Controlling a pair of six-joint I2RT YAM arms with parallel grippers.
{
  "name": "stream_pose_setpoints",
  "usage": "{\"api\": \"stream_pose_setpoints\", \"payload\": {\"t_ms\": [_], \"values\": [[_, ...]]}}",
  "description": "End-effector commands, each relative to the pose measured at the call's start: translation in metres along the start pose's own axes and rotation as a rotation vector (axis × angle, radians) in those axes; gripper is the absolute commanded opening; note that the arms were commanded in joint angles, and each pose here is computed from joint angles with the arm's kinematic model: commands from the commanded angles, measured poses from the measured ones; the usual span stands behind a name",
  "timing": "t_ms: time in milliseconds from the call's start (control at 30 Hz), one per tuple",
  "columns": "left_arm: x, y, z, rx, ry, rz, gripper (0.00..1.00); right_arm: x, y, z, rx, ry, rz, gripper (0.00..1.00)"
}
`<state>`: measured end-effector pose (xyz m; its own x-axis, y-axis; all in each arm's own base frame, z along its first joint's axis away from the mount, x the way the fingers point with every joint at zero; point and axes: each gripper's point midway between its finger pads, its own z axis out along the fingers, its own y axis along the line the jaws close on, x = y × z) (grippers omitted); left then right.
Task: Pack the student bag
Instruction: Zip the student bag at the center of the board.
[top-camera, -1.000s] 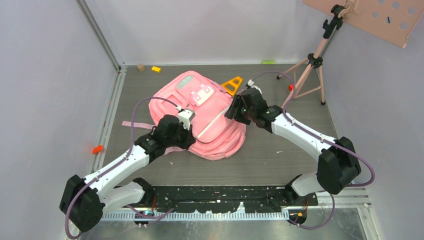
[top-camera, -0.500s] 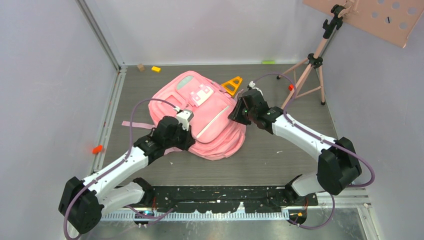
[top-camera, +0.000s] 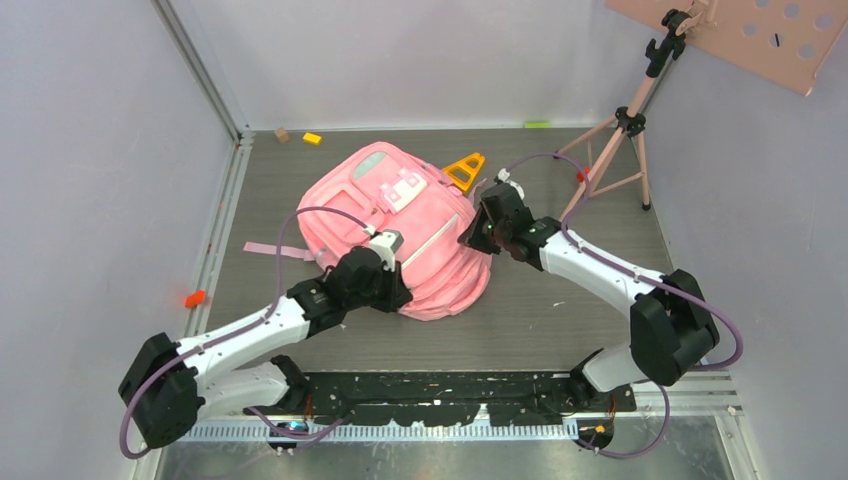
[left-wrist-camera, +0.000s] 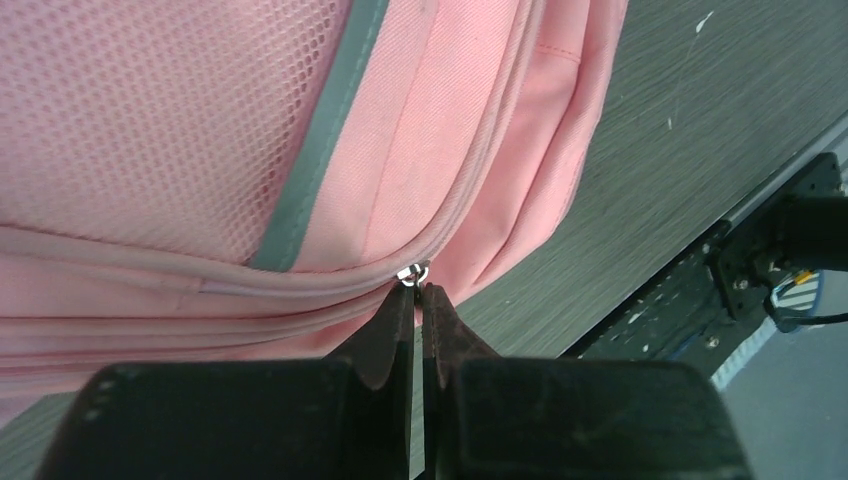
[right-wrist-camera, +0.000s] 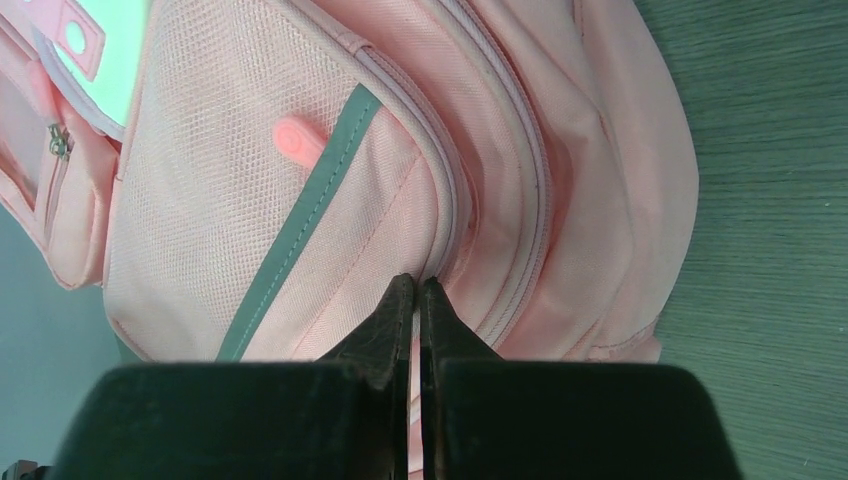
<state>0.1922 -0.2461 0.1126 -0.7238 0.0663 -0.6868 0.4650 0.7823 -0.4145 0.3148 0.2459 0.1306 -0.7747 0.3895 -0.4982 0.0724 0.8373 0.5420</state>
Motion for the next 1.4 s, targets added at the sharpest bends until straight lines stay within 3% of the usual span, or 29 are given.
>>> {"api": "stream_pose_setpoints", "payload": {"t_ms": [0, 133, 367, 533, 667, 900, 1100, 1367], "values": [[-0.019, -0.039, 0.013, 0.107, -0.084, -0.125, 0.00, -0.007, 0.030, 0.004, -0.092, -0.060, 0.007, 0.00], [-0.024, -0.059, 0.023, 0.145, -0.115, -0.208, 0.00, -0.006, 0.028, 0.005, -0.081, -0.077, 0.003, 0.00], [-0.024, -0.049, 0.032, 0.060, -0.153, -0.261, 0.00, -0.007, 0.021, 0.002, -0.055, -0.100, -0.016, 0.04], [-0.023, -0.033, 0.016, -0.018, -0.161, -0.255, 0.42, -0.014, 0.016, -0.019, -0.024, -0.163, -0.105, 0.42], [-0.016, -0.019, -0.001, -0.082, -0.145, -0.265, 0.53, -0.013, 0.015, -0.037, -0.025, -0.199, -0.194, 0.52], [0.001, 0.005, -0.012, -0.156, -0.056, -0.321, 0.55, 0.016, 0.038, -0.053, -0.116, -0.203, -0.272, 0.55], [0.004, 0.024, -0.016, -0.179, -0.099, -0.436, 0.53, 0.068, 0.058, -0.040, -0.146, -0.119, -0.329, 0.53], [0.024, 0.040, -0.014, -0.189, -0.140, -0.551, 0.55, 0.103, 0.080, -0.021, -0.111, -0.075, -0.407, 0.53]]}}
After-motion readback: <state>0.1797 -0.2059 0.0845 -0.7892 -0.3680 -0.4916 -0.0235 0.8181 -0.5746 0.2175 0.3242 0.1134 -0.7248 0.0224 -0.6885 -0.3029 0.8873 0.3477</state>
